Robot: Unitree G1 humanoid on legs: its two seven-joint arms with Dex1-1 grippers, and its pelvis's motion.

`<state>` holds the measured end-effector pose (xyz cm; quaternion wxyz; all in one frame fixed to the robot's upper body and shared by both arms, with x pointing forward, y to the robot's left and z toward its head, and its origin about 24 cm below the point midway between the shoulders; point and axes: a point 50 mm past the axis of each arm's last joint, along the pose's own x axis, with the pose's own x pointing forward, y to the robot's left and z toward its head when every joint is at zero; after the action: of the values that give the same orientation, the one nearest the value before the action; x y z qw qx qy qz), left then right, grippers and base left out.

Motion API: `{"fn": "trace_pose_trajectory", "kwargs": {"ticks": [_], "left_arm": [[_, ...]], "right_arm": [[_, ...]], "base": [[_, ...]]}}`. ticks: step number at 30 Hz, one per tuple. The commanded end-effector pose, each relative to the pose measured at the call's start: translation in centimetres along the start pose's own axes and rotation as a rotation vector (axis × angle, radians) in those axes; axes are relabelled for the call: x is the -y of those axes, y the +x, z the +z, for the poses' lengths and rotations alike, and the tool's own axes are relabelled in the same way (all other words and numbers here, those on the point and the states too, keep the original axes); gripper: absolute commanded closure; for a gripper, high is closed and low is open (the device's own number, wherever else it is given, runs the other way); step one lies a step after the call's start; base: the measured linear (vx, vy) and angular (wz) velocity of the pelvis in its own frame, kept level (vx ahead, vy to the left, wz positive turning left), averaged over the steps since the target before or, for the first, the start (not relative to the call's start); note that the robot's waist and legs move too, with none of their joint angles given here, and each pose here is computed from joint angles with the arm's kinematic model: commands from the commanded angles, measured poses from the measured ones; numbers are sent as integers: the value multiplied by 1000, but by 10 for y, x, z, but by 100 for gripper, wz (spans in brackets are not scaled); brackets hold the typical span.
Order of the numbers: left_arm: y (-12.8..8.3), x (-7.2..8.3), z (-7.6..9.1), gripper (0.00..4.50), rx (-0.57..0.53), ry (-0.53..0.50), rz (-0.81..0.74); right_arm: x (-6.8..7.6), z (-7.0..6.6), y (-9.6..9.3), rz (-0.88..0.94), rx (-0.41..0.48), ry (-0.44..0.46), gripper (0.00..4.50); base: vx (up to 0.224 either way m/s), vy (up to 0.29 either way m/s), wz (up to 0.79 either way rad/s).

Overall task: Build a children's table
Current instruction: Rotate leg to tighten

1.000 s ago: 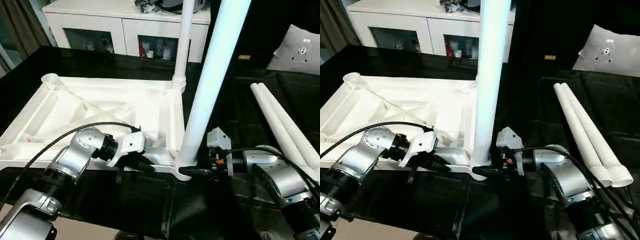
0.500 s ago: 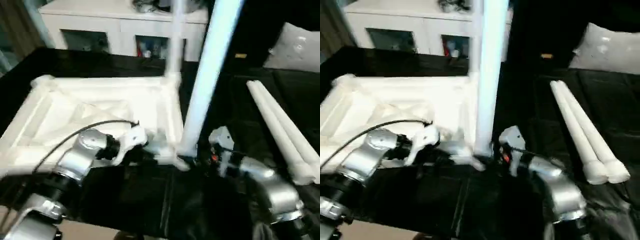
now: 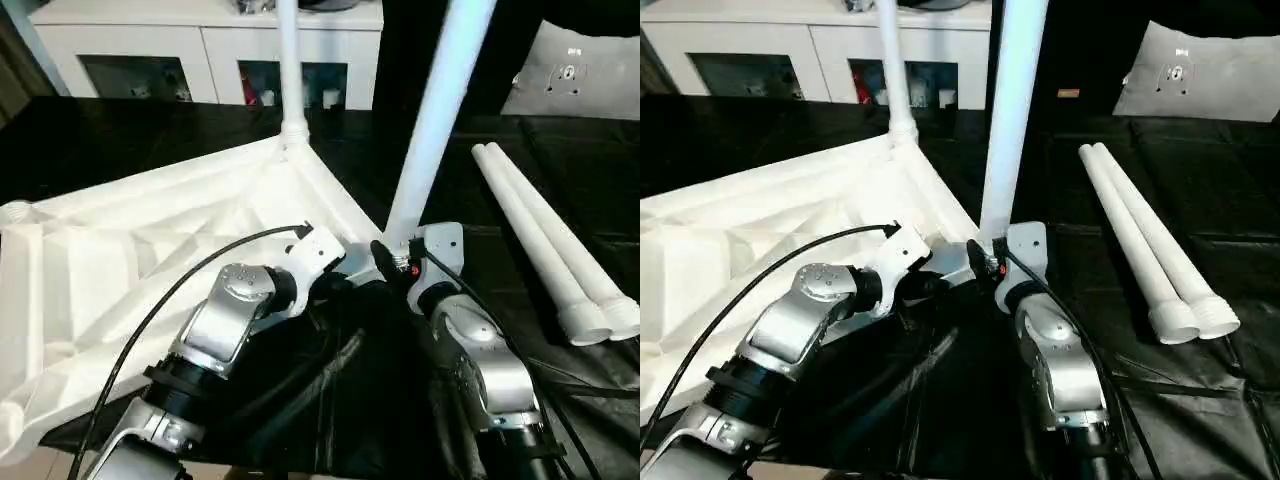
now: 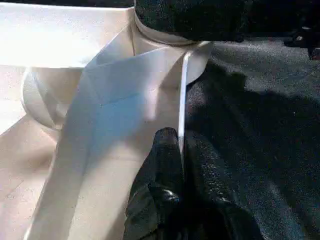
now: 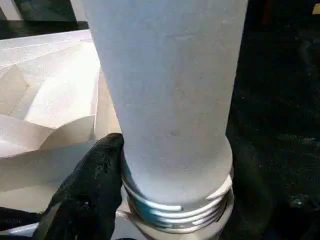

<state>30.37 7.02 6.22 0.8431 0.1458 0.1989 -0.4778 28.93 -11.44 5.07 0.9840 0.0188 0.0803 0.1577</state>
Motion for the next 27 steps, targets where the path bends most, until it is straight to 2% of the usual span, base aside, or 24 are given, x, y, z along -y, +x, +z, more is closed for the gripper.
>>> {"fn": "trace_pose_trajectory", "kwargs": {"ticks": [1,2,3,4,5,9,11,17,21,25,27], "left_arm": [[7,8,8,450,50,25,-35],[3,5,5,450,44,33,-43],[0,3,3,450,37,40,-48],[0,3,3,450,37,40,-48],[-7,-2,-2,450,25,68,-60],[-25,-10,-15,450,-25,111,-115],[-29,-11,-18,450,-33,125,-135],[-53,-14,-35,450,-113,220,-317],[-62,-17,-40,450,-160,254,-406],[-67,-20,-41,450,-201,293,-464],[-71,-22,-42,450,-230,317,-497]], "right_arm": [[-35,-20,-3,244,-75,62,104],[-29,-18,-5,250,-60,60,84],[-24,-16,-6,255,-47,57,84],[-24,-16,-6,255,-47,57,71],[-13,-11,-9,256,-25,43,57],[8,-5,-17,341,-17,-4,26],[12,-4,-20,367,-20,-17,6],[28,2,-38,637,-73,-100,2],[36,8,-39,732,-103,-156,2],[38,12,-38,799,-115,-197,2],[34,16,-37,880,-129,-233,2]], "base": [[54,11,1],[0,0,0],[0,0,0],[0,0,0],[0,0,0],[0,0,0],[0,0,0],[0,0,0],[0,0,0],[0,0,0],[0,0,0]]}}
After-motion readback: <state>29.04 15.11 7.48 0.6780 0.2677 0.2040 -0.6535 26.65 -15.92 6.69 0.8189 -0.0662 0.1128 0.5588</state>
